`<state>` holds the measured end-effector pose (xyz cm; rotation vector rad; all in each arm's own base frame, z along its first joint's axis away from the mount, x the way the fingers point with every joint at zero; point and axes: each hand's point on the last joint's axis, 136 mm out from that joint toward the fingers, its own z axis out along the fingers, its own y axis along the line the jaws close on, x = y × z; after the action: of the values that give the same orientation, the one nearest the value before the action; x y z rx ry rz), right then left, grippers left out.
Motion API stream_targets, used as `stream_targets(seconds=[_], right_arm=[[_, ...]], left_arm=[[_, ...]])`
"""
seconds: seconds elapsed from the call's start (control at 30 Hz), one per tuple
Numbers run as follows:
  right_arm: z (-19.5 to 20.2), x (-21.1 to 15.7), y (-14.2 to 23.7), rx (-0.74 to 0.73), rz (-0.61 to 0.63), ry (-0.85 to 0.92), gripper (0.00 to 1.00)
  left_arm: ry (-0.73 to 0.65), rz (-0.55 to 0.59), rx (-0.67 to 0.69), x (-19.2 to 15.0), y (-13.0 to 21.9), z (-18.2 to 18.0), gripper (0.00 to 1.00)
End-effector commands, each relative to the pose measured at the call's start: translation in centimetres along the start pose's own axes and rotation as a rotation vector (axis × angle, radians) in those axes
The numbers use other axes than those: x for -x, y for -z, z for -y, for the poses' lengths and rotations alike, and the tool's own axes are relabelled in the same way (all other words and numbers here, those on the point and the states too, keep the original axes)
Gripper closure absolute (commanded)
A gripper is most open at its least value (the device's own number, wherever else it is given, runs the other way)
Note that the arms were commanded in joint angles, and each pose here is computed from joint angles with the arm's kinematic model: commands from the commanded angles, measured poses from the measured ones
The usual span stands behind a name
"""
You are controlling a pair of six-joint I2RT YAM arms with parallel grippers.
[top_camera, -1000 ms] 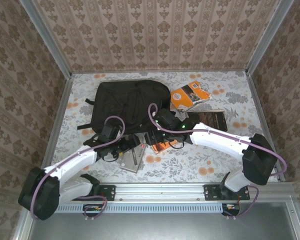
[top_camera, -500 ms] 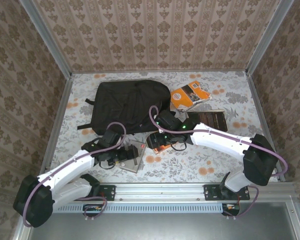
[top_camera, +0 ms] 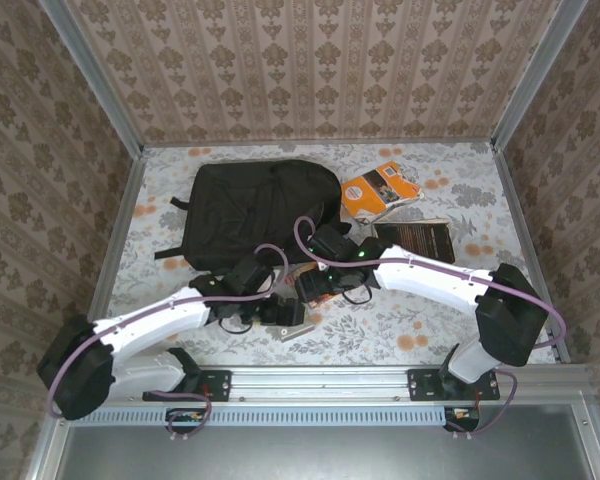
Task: Pack the student bag
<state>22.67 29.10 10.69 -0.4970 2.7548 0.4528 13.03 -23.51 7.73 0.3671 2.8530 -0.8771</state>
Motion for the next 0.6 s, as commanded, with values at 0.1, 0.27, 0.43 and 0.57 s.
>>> stream_targets(seconds=[0.1,0.27,0.43,0.57], right_arm=[[-0.4,-2.0,0.1,-0.143,-0.065,0.065,0.11],[-2.2,-3.5,-1.2,-0.126,-0.127,0.109,0.10],[-4.3,-4.5,-2.9,-0.179,-0.166,0.159,0.00],[-5.1,-5.4,-4.8,-0.207,-0.230,0.154,0.00]], left_arm=[[0.043,0.197,0.040,2.1,7.7,-2.1,0.00],[0.226,0.455,0.204,4.6,15.5,-6.9,0.00],[0.246,0.606,0.310,8.3,20.2,-8.6,0.00],[0.222,0.653,0.329,10.8,21.4,-8.5,0.00]])
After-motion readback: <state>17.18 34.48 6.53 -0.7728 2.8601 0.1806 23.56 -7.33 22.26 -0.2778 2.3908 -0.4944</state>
